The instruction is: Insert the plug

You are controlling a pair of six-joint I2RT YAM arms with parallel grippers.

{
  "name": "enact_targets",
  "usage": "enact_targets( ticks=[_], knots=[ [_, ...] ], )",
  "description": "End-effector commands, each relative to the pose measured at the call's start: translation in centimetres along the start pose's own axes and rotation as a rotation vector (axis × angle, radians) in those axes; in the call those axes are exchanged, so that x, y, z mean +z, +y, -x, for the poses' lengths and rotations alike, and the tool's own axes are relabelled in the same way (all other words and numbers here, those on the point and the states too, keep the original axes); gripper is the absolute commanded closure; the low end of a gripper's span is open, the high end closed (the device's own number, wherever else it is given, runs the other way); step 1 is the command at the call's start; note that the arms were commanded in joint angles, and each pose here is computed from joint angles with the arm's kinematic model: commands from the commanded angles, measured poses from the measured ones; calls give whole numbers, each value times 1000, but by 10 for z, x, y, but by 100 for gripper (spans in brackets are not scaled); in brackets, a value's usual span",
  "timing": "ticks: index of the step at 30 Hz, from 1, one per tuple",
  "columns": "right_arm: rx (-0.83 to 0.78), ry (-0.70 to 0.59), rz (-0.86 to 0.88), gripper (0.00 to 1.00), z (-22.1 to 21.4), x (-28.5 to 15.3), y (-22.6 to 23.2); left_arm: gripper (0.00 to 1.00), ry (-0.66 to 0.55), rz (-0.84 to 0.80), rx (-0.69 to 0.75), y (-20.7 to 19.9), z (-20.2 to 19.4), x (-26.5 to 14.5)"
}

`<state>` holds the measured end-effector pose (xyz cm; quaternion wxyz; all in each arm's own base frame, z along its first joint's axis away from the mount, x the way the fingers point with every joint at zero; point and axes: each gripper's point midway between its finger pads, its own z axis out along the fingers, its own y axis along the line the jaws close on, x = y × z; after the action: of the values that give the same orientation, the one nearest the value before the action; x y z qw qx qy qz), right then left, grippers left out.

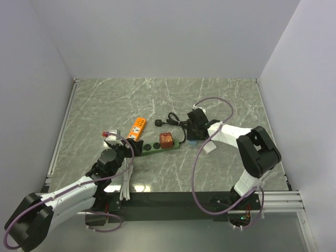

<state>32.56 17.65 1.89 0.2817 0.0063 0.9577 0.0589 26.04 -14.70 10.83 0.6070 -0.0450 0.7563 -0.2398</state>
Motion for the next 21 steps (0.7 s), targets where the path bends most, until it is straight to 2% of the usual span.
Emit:
enact_targets(
  ticks=[1, 5, 9, 13, 21],
  knots=[
    [-63, -57, 29, 87, 26, -16, 4, 1, -83, -50, 11, -18, 31, 4],
    [-149, -165, 94, 95, 59, -52, 13, 1, -99, -109, 24, -33, 45, 1],
    [-292, -307, 287, 98, 91, -101, 44, 1, -74, -222, 50, -57, 51, -3],
    [-568, -386, 618, 100, 82, -144, 95, 1, -33, -309, 34, -78, 54, -6],
    [-829, -423, 895, 100, 46, -182, 139, 1, 29, -409, -79, -115, 80, -18]
  ],
)
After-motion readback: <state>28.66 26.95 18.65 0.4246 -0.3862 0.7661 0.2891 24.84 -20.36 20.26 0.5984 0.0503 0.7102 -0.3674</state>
